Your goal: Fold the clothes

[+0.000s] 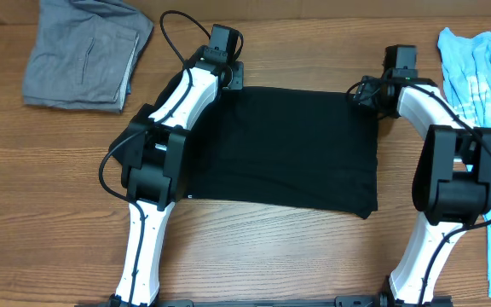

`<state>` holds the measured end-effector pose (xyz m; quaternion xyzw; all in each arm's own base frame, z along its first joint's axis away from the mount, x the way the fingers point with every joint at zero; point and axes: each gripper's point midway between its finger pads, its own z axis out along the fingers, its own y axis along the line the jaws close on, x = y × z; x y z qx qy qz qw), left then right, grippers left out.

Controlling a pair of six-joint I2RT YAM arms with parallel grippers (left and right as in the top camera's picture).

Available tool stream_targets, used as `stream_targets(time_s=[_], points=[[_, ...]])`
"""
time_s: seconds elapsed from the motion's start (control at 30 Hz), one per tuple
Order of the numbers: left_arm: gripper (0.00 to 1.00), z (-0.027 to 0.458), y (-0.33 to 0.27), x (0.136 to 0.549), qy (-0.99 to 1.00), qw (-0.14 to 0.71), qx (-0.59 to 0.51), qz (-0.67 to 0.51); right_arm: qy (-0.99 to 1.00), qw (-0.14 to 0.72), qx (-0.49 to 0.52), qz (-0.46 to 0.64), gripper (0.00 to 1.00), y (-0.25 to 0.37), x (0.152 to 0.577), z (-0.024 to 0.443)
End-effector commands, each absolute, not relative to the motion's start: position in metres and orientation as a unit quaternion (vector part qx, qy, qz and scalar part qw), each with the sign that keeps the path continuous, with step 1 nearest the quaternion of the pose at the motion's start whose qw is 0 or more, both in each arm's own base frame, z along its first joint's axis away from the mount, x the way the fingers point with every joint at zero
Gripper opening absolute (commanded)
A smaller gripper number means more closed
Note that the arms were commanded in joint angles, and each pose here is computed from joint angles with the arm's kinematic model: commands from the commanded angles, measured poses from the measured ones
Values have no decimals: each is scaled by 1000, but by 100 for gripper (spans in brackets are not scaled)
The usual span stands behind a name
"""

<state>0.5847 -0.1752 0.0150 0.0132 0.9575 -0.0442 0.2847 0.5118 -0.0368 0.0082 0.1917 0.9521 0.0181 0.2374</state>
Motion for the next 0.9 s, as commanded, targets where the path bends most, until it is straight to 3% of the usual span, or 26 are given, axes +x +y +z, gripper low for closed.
stream_targets(time_s=[0.0,0.17,0.23,0.4,0.7,0.87], points=[[11,14,-174,586,958,284,8,-39,954,229,191,17,69,-35,516,-5],[11,13,-174,586,958,283,8,-39,956,220,192,15,49,-35,513,-13],[11,13,-174,586,958,282,8,-38,957,217,193,12,31,-35,511,-14],[4,19,-174,589,956,289,8,-40,956,201,212,-11,6,-43,502,-17],[4,89,-158,579,950,311,-2,-14,938,207,280,-2,4,-47,492,23],[4,113,-128,549,958,281,-16,55,930,190,314,3,4,-46,473,47]])
